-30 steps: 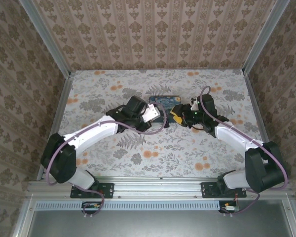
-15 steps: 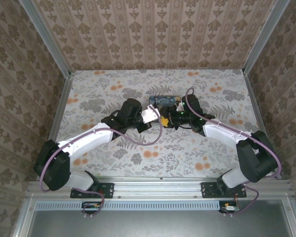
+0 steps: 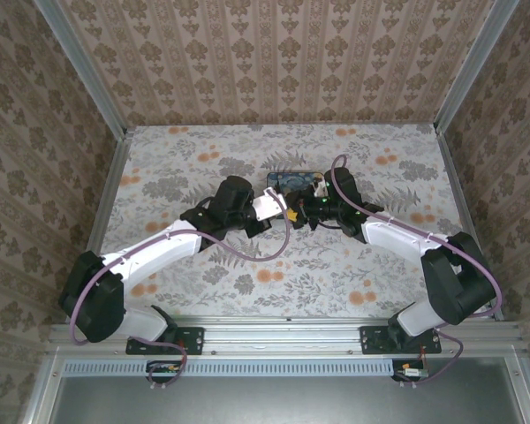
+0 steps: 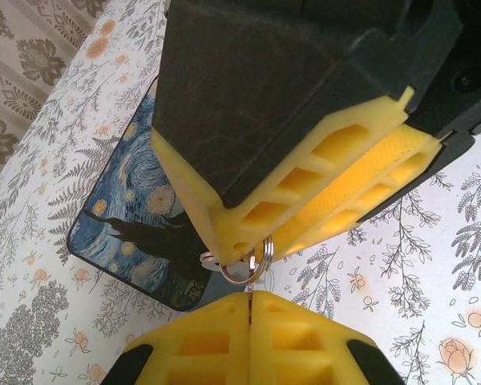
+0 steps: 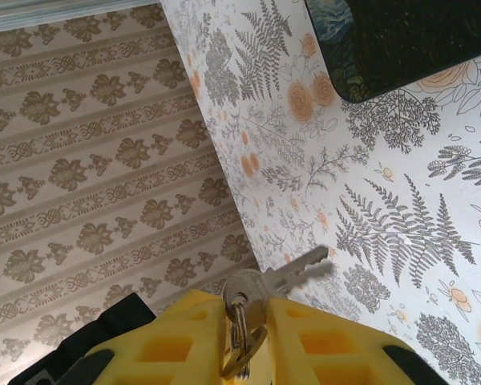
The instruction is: Unlock the padlock with the key
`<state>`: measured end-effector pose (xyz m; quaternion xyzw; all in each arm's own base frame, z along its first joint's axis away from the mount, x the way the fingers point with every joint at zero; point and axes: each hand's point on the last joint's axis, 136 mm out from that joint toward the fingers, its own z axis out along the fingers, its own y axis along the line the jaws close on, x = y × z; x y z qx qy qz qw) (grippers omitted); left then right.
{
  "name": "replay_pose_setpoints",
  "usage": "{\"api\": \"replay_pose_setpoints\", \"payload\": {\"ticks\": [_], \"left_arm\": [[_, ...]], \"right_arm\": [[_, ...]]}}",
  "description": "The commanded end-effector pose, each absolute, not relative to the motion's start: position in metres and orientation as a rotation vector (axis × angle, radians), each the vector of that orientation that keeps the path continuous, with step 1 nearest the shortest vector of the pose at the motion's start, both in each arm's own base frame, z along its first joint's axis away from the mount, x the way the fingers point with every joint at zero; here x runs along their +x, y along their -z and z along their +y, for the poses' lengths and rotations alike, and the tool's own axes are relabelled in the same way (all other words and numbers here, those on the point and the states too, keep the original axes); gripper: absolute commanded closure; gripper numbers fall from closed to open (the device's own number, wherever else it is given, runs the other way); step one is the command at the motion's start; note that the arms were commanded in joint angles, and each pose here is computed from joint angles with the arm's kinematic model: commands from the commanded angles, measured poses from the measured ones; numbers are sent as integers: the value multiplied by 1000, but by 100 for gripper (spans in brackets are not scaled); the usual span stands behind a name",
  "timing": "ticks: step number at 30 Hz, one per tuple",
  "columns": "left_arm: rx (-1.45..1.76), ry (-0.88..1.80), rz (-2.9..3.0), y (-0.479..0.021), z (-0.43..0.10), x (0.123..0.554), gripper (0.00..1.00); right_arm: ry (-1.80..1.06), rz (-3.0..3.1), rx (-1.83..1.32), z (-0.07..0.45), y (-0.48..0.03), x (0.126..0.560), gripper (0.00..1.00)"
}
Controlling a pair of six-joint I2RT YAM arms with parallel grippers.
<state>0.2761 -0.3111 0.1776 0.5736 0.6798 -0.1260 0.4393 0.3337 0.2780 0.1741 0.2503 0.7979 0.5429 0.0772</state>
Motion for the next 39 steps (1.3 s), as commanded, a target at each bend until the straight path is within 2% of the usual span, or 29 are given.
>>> {"api": "replay_pose_setpoints", "payload": {"ticks": [1, 8, 11, 13, 15, 17, 20, 24, 26, 29, 39], "left_arm": [[1418, 317, 1646, -187, -310, 275, 100], [1392, 321, 1662, -182, -310, 276, 100], [1358, 304, 1682, -180, -305, 280, 100], [1339, 301, 1705, -178, -302, 281, 87], [1323, 320, 1735, -175, -300, 279, 69], [1315, 373, 1782, -172, -298, 273, 58], [1254, 539, 1905, -170, -296, 262, 52], [895, 946, 2114, -180, -287, 269, 52], [680, 1239, 2158, -189, -289, 275, 58], [368, 1572, 2092, -211, -294, 286, 59], [-2, 1786, 2132, -220, -308, 299, 57]], "right_arm": [[-1645, 2369, 744, 280, -183, 336, 82], [-1664, 2354, 729, 280, -184, 336, 97], [-1664, 2350, 720, 280, -184, 335, 100], [-1656, 2342, 728, 277, -182, 336, 100], [-1646, 2319, 748, 272, -181, 339, 100], [-1638, 2277, 766, 265, -182, 344, 100], [-1605, 2247, 806, 252, -179, 350, 100], [-1606, 2231, 827, 246, -176, 353, 100], [-1614, 2223, 826, 247, -176, 354, 100], [-1619, 2206, 823, 246, -176, 355, 100], [-1675, 2123, 709, 253, -193, 361, 100]]}}
